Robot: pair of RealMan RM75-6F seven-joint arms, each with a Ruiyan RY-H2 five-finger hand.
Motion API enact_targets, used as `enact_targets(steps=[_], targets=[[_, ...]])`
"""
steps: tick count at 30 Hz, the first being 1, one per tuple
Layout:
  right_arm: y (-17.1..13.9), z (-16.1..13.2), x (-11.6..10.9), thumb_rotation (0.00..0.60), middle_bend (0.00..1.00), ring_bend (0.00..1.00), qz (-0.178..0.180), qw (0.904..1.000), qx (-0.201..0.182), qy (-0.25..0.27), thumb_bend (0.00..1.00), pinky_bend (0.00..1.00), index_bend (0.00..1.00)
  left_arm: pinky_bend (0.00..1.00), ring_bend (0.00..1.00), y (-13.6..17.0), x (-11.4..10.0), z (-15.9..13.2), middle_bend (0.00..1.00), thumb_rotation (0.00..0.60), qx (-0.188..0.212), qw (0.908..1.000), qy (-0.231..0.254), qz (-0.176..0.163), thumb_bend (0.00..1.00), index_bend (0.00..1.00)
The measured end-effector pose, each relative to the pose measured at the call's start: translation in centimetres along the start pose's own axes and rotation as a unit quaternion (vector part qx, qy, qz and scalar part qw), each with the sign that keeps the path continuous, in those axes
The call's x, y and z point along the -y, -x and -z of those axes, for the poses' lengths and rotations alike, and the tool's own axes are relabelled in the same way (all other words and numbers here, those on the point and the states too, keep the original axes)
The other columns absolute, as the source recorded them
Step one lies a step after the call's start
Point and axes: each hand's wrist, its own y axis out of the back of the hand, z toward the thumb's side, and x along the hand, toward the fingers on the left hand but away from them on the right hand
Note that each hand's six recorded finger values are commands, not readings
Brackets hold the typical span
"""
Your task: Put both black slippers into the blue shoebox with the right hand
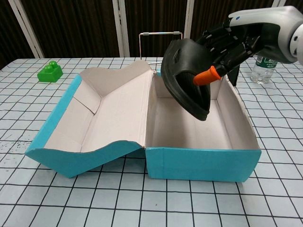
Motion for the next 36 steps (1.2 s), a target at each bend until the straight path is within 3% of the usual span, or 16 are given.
enact_targets(steps=[8, 13, 22, 36], targets=[[-0.3, 0.3, 0.2, 0.6, 0.44, 0.29, -0.032, 0.9885, 0.058, 0.136, 0.36, 0.2, 0.62, 0.02, 0.0, 0.0, 0.0, 0.0, 0.01, 0.6, 0.0, 1.0, 0.0, -0.001, 0.71, 0.14], [-0.3, -0.5, 0.7, 0.6, 0.44, 0.29, -0.061, 0.9786, 0.066, 0.185, 0.38, 0.2, 0.63, 0.02, 0.0, 0.0, 0.0, -0.1, 0.01, 0.6, 0.0, 1.0, -0.003, -0.001, 0.71, 0.14], [0.9, -0.5, 1.5, 0.6, 0.44, 0.29, -0.094, 0.9723, 0.045, 0.209, 0.38, 0.2, 0.63, 0.02, 0.0, -0.1, 0.1, 0.0, 0.01, 0.6, -0.003, 1.0, -0.006, -0.001, 0.71, 0.14], [3.4, 1.5, 2.7, 0.6, 0.44, 0.29, -0.092, 0.973, 0.028, 0.21, 0.38, 0.2, 0.63, 0.02, 0.0, -0.1, 0.2, -0.1, 0.01, 0.6, -0.003, 0.9999, -0.011, 0.0, 0.71, 0.14]])
